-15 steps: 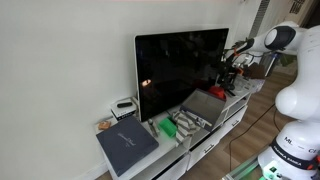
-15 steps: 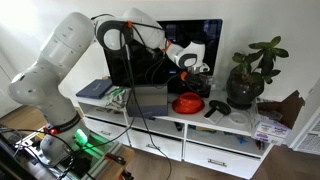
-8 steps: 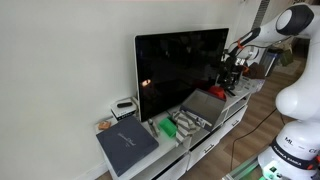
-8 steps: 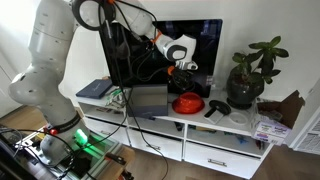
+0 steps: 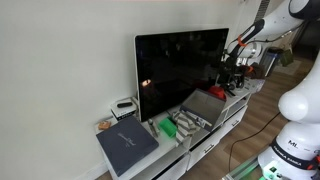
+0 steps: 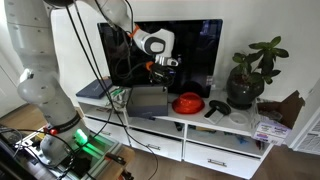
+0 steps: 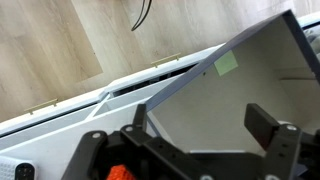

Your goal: Take the white thing out of the box

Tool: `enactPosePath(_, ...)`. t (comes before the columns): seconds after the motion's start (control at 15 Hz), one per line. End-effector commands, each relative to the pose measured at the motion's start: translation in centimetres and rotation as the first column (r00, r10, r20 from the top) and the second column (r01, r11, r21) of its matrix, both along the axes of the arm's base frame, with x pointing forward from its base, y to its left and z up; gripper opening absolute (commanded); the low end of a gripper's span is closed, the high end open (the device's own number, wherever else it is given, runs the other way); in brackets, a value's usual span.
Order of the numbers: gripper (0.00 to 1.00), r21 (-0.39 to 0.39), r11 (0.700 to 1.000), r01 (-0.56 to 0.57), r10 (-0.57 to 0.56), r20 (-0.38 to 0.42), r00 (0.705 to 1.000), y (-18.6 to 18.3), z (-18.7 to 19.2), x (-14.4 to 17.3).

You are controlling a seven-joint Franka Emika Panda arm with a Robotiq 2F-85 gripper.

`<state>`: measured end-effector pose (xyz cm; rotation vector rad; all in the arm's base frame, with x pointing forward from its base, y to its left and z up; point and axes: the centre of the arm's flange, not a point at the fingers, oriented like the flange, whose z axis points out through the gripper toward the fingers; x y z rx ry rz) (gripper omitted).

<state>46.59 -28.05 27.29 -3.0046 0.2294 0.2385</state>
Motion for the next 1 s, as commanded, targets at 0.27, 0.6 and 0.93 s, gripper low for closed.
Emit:
enactPosePath(0.27,1.00,-0.130,0.981,-0.144,0.133,-0.095,0.987,11.7,1.3,-4.1)
enactPosePath(0.6,1.00,-0.108,0.977,-0.186,0.175,-0.106,0.979,14.1,0.7,-2.4)
enactPosePath(0.93,1.00,-0.109,0.975,-0.192,0.180,-0.104,0.978,14.4,0.8,-2.3)
